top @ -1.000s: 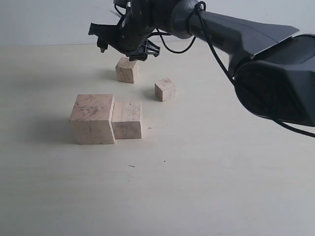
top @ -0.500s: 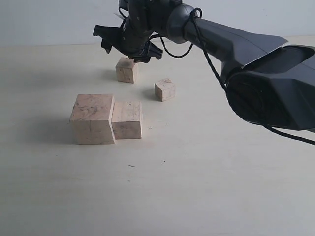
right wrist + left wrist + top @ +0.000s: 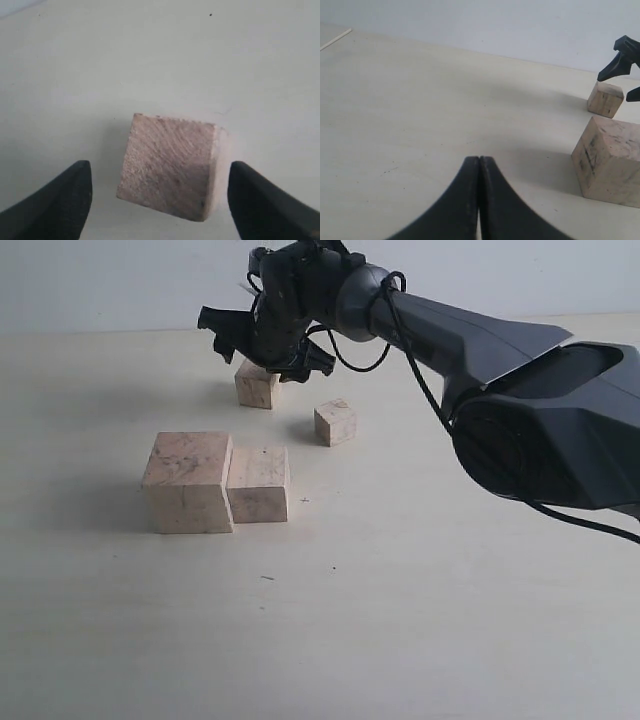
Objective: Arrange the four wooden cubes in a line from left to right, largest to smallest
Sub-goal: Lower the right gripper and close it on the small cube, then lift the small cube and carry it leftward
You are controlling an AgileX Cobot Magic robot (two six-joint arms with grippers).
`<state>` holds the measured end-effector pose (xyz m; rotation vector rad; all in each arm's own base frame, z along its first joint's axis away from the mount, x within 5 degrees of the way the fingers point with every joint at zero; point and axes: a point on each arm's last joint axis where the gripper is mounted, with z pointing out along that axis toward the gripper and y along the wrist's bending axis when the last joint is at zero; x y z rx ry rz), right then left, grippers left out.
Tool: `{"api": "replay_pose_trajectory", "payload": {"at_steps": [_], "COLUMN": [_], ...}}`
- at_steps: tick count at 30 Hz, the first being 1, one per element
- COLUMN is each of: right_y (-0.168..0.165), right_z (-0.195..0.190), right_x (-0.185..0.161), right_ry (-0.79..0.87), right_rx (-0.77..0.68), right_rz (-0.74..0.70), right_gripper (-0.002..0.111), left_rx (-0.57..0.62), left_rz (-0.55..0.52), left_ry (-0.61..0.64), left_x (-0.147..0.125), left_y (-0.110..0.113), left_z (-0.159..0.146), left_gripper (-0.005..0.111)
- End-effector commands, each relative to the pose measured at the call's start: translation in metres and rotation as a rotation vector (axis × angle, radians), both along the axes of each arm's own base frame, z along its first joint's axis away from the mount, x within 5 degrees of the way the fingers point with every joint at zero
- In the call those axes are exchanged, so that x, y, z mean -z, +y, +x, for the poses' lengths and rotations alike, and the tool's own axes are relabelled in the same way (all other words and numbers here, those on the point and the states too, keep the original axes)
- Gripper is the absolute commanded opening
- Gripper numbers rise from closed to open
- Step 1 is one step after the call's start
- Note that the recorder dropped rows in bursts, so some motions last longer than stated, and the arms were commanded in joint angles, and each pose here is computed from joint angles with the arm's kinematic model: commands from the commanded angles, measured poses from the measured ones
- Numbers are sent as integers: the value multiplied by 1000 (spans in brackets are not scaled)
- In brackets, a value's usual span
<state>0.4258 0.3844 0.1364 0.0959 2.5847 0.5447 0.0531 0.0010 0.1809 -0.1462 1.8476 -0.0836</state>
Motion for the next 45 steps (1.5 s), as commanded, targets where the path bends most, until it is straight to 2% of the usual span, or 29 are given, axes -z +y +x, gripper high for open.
{"api": "replay_pose_trajectory", "payload": {"at_steps": [1, 12, 20, 23, 28, 29, 37, 45], "right_y": [2, 5, 2, 0, 1, 2, 5, 11], "right_z": [3, 6, 6, 4, 2, 0, -19, -60], "right_x": [7, 19, 20, 22, 8, 4, -47, -92], "right_ry": [-19, -34, -21, 8, -10, -12, -65, -68], "right_rx": [3, 29, 37, 42, 10, -11, -179, -446], "right_rz": [9, 57, 28, 2, 0, 0, -95, -270], "right_gripper": [72, 71, 60, 46, 4, 0, 0, 0], "left_rx": [0, 0, 0, 0, 0, 0, 0, 0], "left_rz": [-7, -7, -7, -7, -7, -7, -7, -7], "left_ry": [-11, -11, -11, -11, -11, -11, -11, -11], "left_x": [0, 0, 0, 0, 0, 0, 0, 0], "left_y": [0, 0, 0, 0, 0, 0, 0, 0], "left_z": [0, 0, 0, 0, 0, 0, 0, 0], "left_gripper": [0, 0, 0, 0, 0, 0, 0, 0]}}
